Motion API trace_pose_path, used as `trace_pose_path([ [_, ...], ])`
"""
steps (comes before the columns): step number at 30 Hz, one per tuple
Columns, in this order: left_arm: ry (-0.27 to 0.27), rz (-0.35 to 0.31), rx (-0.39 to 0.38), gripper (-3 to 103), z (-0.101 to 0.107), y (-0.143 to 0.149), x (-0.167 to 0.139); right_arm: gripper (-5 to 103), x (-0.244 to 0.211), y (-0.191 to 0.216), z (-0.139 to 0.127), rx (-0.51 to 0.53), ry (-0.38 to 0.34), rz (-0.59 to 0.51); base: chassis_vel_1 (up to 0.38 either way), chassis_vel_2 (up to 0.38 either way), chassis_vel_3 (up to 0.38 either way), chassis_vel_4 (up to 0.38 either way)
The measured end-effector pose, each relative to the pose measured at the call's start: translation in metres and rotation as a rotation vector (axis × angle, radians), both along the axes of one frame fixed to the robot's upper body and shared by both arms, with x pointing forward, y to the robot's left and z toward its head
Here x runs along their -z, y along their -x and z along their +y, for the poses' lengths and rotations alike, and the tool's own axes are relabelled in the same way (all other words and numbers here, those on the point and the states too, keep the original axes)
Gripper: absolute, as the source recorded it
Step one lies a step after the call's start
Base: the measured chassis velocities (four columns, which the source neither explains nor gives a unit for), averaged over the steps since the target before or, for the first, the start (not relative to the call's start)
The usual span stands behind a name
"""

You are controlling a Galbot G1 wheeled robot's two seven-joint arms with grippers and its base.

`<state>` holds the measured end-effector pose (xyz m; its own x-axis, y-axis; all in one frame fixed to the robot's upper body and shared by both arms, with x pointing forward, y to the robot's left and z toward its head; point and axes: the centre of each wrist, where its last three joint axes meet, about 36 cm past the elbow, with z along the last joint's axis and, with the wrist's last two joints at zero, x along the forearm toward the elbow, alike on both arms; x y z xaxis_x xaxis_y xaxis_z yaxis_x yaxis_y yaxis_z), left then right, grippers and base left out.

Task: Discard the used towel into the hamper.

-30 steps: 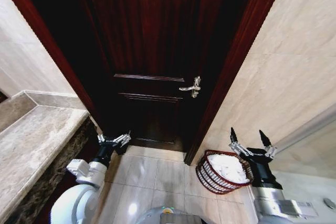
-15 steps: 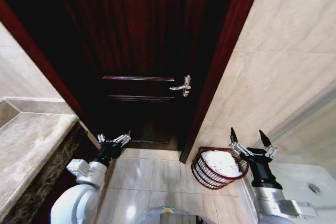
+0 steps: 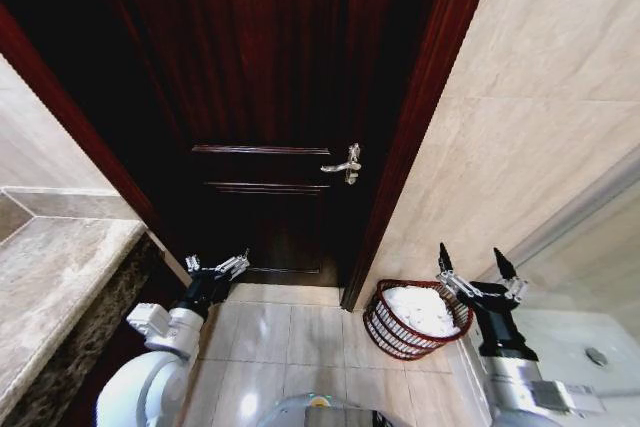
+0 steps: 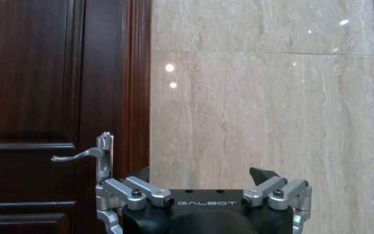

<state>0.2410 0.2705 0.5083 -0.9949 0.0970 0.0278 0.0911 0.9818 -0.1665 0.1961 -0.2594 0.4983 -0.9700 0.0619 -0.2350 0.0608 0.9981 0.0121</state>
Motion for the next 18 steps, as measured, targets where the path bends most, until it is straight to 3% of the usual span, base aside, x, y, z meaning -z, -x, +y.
trace_pose_path([
  [18, 0.000, 0.000, 0.000, 100, 0.0000, 0.0000, 0.0000, 100, 0.0000, 0.0000, 0.0000, 0.000, 0.000, 0.000, 0.171, -0.172, -0.163, 0.171],
])
